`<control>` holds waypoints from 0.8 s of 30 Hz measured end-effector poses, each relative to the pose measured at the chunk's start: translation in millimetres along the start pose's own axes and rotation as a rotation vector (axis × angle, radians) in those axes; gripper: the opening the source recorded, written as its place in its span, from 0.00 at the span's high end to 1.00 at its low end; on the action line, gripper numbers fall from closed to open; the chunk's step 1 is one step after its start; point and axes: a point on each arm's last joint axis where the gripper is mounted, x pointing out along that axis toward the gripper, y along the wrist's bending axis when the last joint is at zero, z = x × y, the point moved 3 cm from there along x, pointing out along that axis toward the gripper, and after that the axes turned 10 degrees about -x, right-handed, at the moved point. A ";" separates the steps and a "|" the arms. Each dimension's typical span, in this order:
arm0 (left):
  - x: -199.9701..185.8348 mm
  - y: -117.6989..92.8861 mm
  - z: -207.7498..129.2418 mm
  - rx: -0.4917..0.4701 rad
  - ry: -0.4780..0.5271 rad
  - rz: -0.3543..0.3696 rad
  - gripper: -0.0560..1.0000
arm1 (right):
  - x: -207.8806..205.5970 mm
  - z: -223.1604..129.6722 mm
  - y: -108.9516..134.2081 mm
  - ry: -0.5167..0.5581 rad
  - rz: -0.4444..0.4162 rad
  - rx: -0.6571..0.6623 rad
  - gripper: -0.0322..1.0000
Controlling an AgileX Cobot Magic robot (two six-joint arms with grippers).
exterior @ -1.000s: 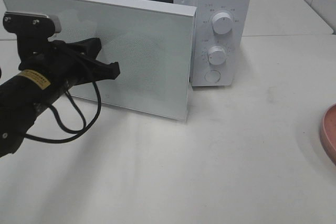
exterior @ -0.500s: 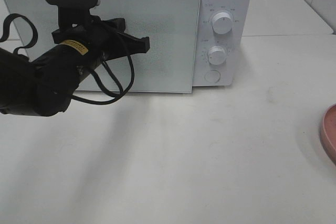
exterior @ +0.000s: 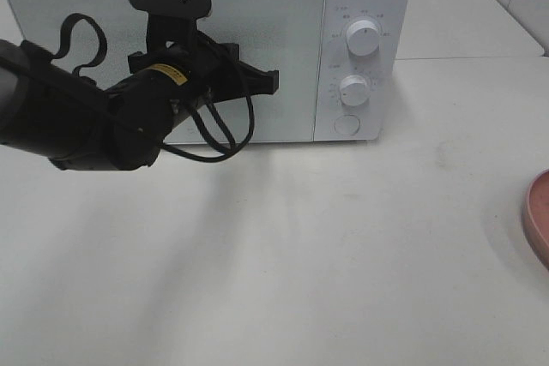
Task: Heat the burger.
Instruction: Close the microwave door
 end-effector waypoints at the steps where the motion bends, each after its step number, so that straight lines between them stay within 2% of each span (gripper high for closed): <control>1: 2.0 -0.5 -1.1 0.002 0.009 -0.001 0.95 | 0.0 0.0 0.0 0.000 0.000 0.000 0.24; 12: 4.9 -3.1 -9.1 0.006 0.093 -0.015 0.95 | 0.0 0.0 0.1 0.000 0.001 0.000 0.24; 14: -6.3 4.8 -10.9 -0.019 0.094 0.021 0.95 | 0.0 0.0 0.1 0.000 0.001 0.000 0.24; 20: -26.5 9.0 -13.4 -0.022 0.123 0.030 0.95 | 0.0 0.0 0.1 0.000 0.001 0.000 0.24; 22: -46.0 9.2 -20.6 -0.044 0.243 0.024 0.93 | 0.0 0.0 0.1 0.000 0.001 0.000 0.24; 23: -46.0 9.2 -20.6 -0.044 0.243 0.024 0.93 | 0.0 0.0 0.1 0.000 0.001 0.000 0.24; 24: -51.5 8.3 -20.6 -0.052 0.283 0.018 0.84 | 0.0 0.0 0.1 0.000 0.001 0.000 0.24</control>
